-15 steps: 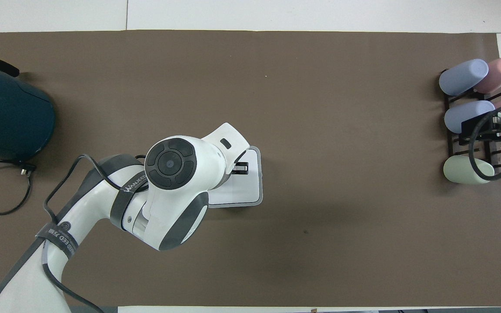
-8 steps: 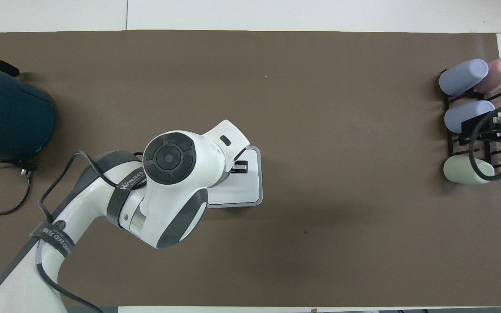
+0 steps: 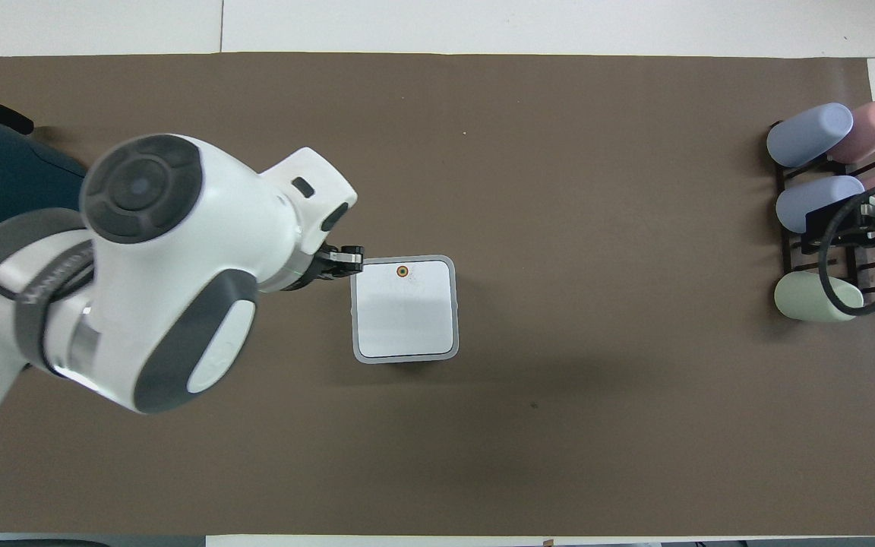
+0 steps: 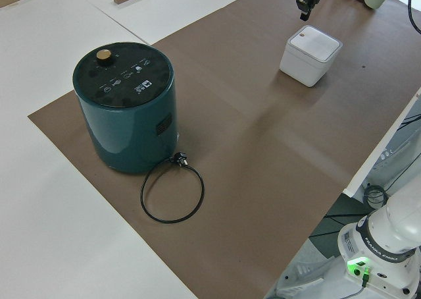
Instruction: Close trash can lid
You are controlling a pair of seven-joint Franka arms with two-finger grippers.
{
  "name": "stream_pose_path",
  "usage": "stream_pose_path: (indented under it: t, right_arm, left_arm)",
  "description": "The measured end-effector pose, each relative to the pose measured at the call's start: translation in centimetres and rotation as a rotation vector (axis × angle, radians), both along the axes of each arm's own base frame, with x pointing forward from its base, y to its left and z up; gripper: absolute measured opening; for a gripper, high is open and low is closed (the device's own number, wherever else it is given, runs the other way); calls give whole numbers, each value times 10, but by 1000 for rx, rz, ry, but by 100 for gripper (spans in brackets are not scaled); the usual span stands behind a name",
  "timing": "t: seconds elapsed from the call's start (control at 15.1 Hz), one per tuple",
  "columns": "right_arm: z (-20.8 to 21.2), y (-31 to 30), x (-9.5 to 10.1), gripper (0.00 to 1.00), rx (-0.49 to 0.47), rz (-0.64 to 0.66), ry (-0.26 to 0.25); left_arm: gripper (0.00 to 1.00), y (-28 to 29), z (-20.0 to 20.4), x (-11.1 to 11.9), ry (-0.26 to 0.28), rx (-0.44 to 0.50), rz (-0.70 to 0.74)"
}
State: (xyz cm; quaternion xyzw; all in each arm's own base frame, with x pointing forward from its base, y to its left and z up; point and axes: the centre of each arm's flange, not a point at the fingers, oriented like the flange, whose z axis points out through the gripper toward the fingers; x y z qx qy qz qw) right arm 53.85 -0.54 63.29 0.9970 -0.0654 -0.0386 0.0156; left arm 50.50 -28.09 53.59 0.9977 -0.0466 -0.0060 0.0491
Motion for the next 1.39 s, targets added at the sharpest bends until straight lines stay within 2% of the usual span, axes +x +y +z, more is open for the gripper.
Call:
stream_pose_path:
  t: [0.26, 0.46, 0.6, 0.79, 0.93, 1.12, 1.39]
  right_arm:
    - [0, 0, 0, 100, 0, 0, 0]
    - [0, 0, 0, 100, 0, 0, 0]
    - [0, 0, 0, 100, 0, 0, 0]
    - [0, 0, 0, 100, 0, 0, 0]
    - [0, 0, 0, 100, 0, 0, 1]
    - [0, 0, 0, 100, 0, 0, 1]
    - [0, 0, 0, 100, 0, 0, 1]
  left_arm:
    - [1, 119, 50, 14, 41, 17, -55]
    - [1, 186, 64, 20, 68, 14, -79]
    - [17, 206, 68, 20, 77, 12, -72]
    - [48, 210, 75, 17, 84, 35, -71]
    - [68, 218, 87, 15, 74, 46, -59]
    - [99, 237, 110, 8, 88, 51, -29]
    - [100, 241, 120, -9, 123, 57, -25]
